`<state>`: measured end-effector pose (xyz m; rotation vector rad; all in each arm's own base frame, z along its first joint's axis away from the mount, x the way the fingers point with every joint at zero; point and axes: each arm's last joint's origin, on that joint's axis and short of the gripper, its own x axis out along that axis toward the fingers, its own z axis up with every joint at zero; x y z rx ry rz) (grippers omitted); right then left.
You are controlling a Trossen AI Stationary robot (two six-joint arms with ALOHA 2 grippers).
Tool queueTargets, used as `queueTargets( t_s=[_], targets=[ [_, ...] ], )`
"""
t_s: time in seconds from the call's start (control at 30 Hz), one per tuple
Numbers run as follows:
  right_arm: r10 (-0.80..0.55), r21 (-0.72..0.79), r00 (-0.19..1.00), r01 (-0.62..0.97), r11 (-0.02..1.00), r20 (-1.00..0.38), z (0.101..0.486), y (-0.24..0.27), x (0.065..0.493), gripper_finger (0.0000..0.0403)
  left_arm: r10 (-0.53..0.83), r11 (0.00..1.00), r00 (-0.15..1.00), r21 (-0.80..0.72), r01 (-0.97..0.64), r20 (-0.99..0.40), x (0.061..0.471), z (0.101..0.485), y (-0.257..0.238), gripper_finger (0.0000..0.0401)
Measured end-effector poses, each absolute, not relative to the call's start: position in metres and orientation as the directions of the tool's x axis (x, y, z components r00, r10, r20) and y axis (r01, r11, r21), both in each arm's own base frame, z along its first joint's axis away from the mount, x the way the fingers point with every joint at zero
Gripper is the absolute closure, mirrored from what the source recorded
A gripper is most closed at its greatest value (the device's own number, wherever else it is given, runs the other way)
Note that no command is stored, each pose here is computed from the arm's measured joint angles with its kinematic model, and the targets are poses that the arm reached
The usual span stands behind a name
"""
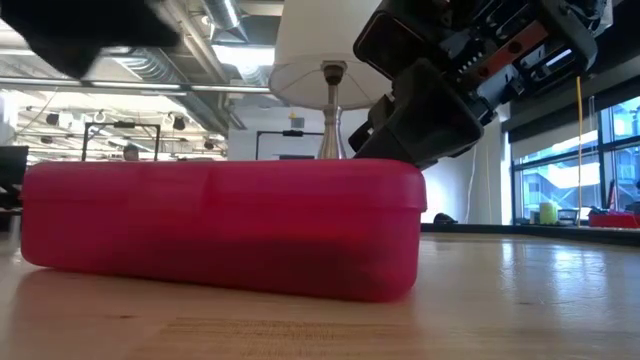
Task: Pick & place school supplies into a supply box
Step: Close the red supply box
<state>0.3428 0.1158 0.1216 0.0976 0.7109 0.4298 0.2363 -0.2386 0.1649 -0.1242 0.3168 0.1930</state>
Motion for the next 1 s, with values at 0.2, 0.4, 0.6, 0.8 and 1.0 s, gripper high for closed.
queueTargets(
  t_s=[0.2,0.4,0.6,0.8,1.0],
  targets=[
    [0.432,0.247,0.665,-0.358,0.9,-0.61,0.121,0.116,0.342,0.0388,0.169,0.967,0.841,-0.076,-0.241,-0.513,0.253,0.149,-0.207,0.025],
    [0.433,0.248,0.663,-0.36,0.9,-0.61,0.121,0.116,0.342,0.0388,0.16,0.965,0.797,-0.079,-0.251,-0.582,0.258,0.144,-0.195,0.0252],
    [0.431,0.25,0.653,-0.356,0.9,-0.623,0.12,0.116,0.341,0.0388,0.114,0.949,0.78,-0.166,-0.269,-0.615,0.258,0.144,-0.195,0.0247],
    [0.426,0.25,0.649,-0.35,0.903,-0.63,0.12,0.114,0.341,0.0388,0.1,0.93,0.779,-0.221,-0.295,-0.619,0.255,0.144,-0.2,0.0248],
    [0.419,0.25,0.65,-0.341,0.906,-0.634,0.119,0.11,0.342,0.0389,0.072,0.917,0.786,-0.269,-0.294,-0.614,0.251,0.144,-0.206,0.025]
  ],
)
